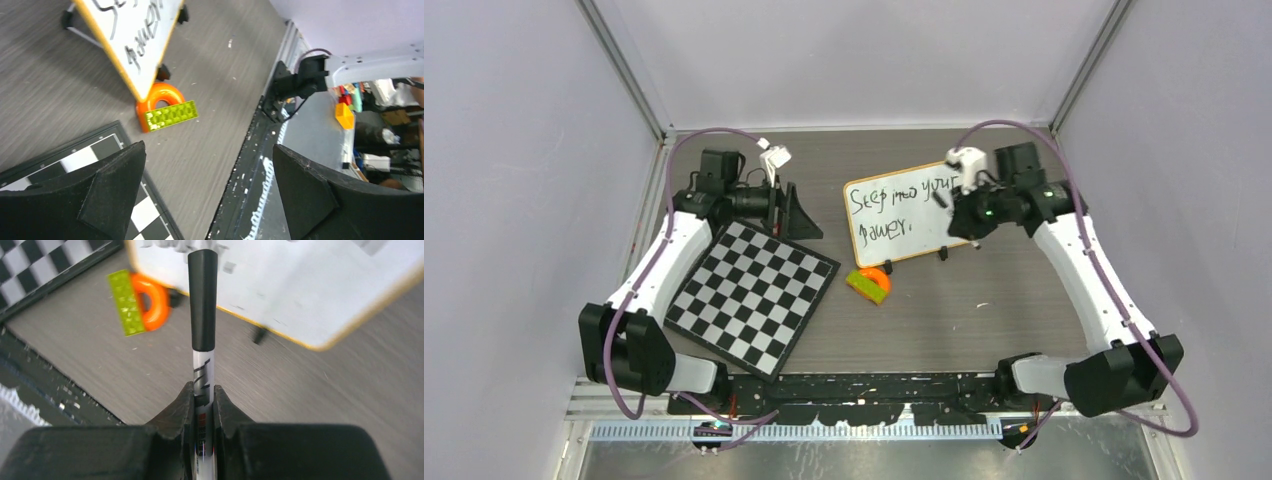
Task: Write a sentence on the whiteboard
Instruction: Put down the whiteboard marker at the center of the board.
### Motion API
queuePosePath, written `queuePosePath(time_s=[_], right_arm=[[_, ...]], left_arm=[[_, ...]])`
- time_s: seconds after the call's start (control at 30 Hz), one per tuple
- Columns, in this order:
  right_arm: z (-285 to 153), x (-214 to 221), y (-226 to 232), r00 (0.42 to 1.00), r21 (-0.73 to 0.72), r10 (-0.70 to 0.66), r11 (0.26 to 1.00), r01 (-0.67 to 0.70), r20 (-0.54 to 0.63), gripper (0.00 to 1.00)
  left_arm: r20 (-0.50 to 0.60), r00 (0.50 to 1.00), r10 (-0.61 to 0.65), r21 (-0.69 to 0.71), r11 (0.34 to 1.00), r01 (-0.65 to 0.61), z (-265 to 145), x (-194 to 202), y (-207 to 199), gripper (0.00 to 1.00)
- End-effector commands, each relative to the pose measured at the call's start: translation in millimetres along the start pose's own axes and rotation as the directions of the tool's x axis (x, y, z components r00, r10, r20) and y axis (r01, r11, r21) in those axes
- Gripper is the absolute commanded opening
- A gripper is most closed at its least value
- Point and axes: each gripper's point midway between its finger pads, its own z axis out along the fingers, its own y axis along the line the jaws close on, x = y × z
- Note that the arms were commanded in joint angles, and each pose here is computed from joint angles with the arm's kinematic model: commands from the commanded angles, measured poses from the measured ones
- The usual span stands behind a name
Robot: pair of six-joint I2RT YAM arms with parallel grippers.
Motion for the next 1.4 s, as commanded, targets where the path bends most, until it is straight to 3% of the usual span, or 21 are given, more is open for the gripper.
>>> queuePosePath(time_s=[0.0,0.23,0.53,0.9,1.2,1.37], right_arm=[[-26,29,-52,0.967,0.115,0.244,0.961,-0.251,0.074,0.00],[-29,128,-140,0.868,0.335,0.496,0.819,-0.466,-0.006,0.04],[15,194,-184,0.820,0.457,0.559,0.766,-0.452,-0.125,0.08],[45,221,-199,0.779,0.461,0.596,0.757,-0.463,-0.197,0.22],[46,225,-193,0.774,0.445,0.594,0.767,-0.462,-0.220,0.45],[30,202,-191,0.786,0.425,0.587,0.773,-0.472,-0.195,0.61]], left_arm=[[-0.002,0.997,0.074,-0.137,0.988,-0.074,-15,-4,19,1.00],[-0.011,0.987,0.161,-0.337,0.929,-0.155,-35,-7,45,1.00],[-0.077,0.982,0.170,-0.519,0.834,-0.185,-62,8,72,1.00],[-0.107,0.993,0.051,-0.545,0.832,-0.101,-76,24,102,1.00],[-0.095,0.995,-0.017,-0.522,0.852,-0.035,-76,26,114,1.00],[-0.084,0.995,-0.050,-0.507,0.862,0.000,-80,21,113,1.00]])
